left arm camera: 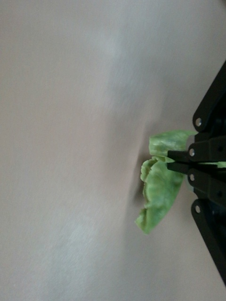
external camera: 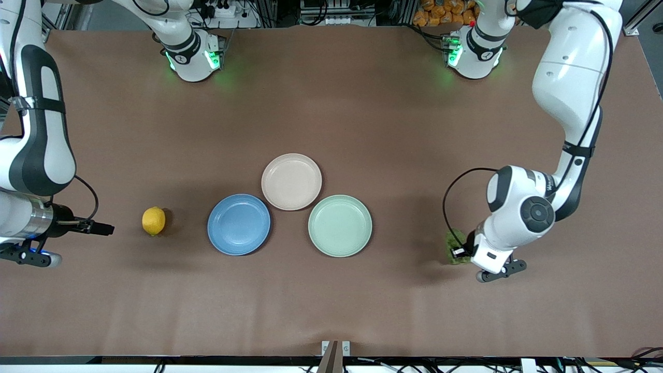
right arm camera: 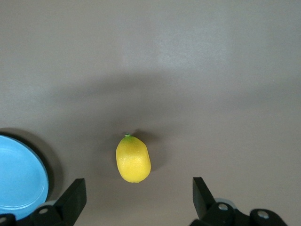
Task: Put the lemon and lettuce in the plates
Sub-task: 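Carry the lettuce onto the pink plate while the right gripper grasps the lemon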
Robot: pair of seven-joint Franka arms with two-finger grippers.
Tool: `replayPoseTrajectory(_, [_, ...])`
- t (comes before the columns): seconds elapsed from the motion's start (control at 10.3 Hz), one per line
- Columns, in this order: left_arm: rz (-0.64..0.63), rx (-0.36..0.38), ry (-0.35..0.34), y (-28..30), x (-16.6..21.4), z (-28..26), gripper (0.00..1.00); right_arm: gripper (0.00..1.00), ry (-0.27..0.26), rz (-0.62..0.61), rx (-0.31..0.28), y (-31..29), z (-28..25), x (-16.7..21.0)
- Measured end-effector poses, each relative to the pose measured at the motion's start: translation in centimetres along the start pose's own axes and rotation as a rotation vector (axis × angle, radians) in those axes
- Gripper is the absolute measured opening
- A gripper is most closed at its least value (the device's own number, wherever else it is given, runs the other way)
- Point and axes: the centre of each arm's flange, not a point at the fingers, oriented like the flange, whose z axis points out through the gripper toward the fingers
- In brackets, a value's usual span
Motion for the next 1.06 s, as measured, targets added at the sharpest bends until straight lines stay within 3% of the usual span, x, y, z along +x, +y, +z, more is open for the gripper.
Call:
replayPoseTrajectory(0.48, [-0.106,-0.012,-0.002,11.8,-8.6,-3.7,0.03,1.0,-0.028,0.007,-0.003,0.5,1.4,0.1])
replayPoseTrajectory(0.77, [-0.102,-0.023,-0.014,17.8,-14.8,-3.8,0.03,1.0,-0.062,0.004,-0.006,0.3,2.7,-0.4])
replayPoseTrajectory(1.06, [-0.081,-0.037,-0.026,23.3,-22.1,-4.3,0.03,1.0,-0.054,-0.007,-0.003,-0.5,5.1,-0.6])
